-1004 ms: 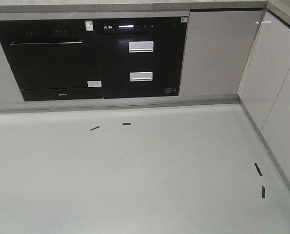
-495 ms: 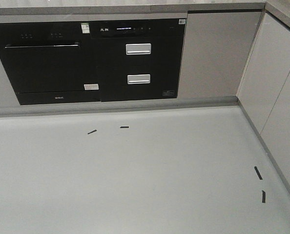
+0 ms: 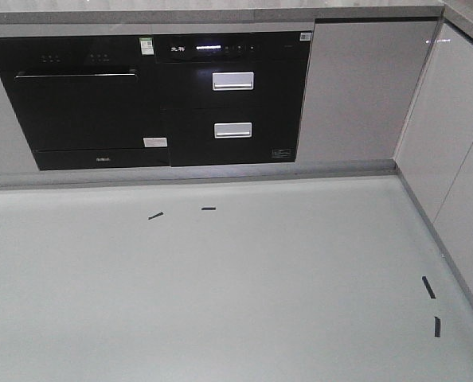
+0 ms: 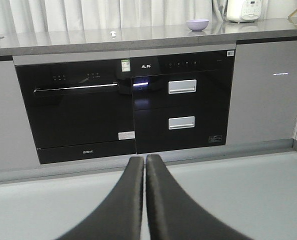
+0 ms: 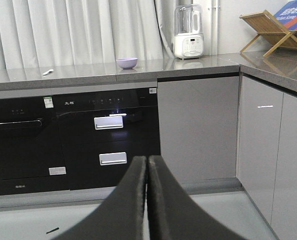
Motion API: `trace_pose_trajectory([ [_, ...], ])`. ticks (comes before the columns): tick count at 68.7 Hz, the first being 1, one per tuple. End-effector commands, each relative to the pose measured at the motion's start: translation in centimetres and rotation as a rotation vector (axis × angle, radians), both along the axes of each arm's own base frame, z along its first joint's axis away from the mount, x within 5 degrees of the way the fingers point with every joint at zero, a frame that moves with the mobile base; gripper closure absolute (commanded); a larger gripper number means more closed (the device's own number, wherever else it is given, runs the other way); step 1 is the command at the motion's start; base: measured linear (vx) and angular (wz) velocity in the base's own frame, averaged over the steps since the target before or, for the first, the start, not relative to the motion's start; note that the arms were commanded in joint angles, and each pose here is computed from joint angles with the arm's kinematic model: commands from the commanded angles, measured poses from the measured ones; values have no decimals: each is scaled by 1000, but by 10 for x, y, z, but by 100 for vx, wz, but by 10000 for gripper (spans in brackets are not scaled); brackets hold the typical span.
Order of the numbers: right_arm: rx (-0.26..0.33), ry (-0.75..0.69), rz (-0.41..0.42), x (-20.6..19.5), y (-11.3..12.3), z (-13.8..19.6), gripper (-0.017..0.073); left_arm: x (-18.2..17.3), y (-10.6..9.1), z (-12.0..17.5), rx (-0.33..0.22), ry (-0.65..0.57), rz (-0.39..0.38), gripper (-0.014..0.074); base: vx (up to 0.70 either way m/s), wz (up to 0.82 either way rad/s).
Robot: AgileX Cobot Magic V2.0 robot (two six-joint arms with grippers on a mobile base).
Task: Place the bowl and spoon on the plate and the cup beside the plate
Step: 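Drive the base toward the grey countertop with both grippers held still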
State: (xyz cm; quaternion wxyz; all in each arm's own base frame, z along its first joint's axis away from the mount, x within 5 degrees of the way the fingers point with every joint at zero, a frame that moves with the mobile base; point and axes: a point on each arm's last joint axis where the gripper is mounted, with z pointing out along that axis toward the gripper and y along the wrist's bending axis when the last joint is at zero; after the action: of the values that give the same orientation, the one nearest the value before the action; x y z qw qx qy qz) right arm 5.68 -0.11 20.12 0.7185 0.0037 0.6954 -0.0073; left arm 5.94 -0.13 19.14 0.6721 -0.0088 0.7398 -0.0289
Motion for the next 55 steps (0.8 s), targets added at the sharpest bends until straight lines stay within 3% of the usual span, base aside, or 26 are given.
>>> trace_pose_trajectory([
  [1, -20, -63, 3, -1, 1, 1, 564, 2, -1, -5, -18, -28, -5, 599, 0, 2],
  [55, -20, -63, 3, -1, 1, 1, 564, 2, -1, -5, -18, -28, -5, 599, 1, 3],
])
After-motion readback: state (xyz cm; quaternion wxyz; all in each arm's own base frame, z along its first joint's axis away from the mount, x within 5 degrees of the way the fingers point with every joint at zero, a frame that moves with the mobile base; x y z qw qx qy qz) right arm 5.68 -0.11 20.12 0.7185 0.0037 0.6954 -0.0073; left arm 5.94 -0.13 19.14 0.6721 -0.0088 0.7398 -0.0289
